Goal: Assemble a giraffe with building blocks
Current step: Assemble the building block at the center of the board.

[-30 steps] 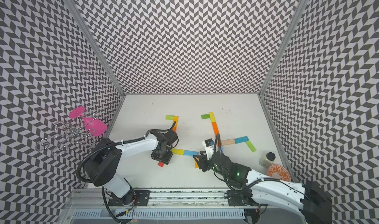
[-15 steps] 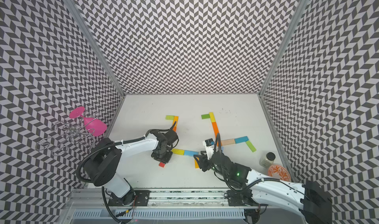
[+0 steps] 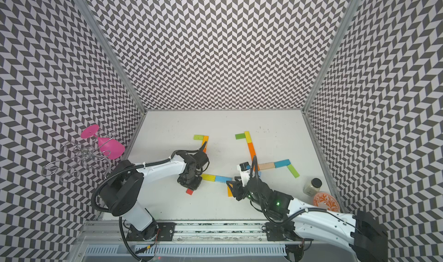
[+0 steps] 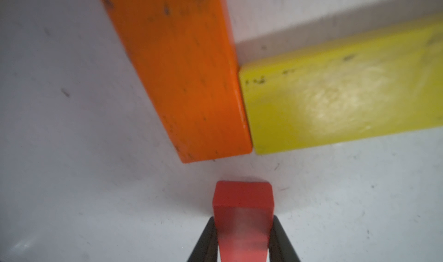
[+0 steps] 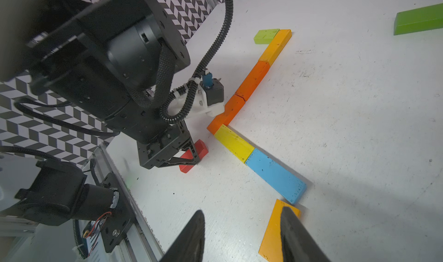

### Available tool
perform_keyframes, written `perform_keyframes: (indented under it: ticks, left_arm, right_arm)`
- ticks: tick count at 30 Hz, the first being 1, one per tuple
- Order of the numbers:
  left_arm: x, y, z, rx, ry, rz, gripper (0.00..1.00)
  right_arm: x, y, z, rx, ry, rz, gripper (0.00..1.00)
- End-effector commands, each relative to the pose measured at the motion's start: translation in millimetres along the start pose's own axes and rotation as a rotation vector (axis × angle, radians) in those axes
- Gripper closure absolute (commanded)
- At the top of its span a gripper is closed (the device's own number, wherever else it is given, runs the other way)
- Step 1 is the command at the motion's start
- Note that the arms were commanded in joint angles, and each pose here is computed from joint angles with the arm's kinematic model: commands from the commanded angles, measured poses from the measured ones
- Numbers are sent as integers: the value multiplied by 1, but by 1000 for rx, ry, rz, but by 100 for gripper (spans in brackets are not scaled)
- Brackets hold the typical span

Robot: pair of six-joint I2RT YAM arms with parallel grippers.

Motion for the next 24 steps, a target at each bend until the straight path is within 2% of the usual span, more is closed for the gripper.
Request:
perform_keyframes:
  ticks: [1, 24]
  left_arm:
    - [-13, 7, -1, -19, -35, 0, 69]
    - [-25, 11, -1, 4, -61, 6, 62]
  right_arm:
    - [-11, 8, 0, -18, -44, 17, 50]
    - [-12, 4, -1, -1, -56, 18, 50]
Point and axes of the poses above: each gripper's point midway between its finger pads, its own z axis out along the fingers, its own y axis along the line the jaws close on, x = y × z, the point moved 4 cm from there along -z, back along the fingers, and after that the axes turned 15 degrees about z, right-handed, at the moved point
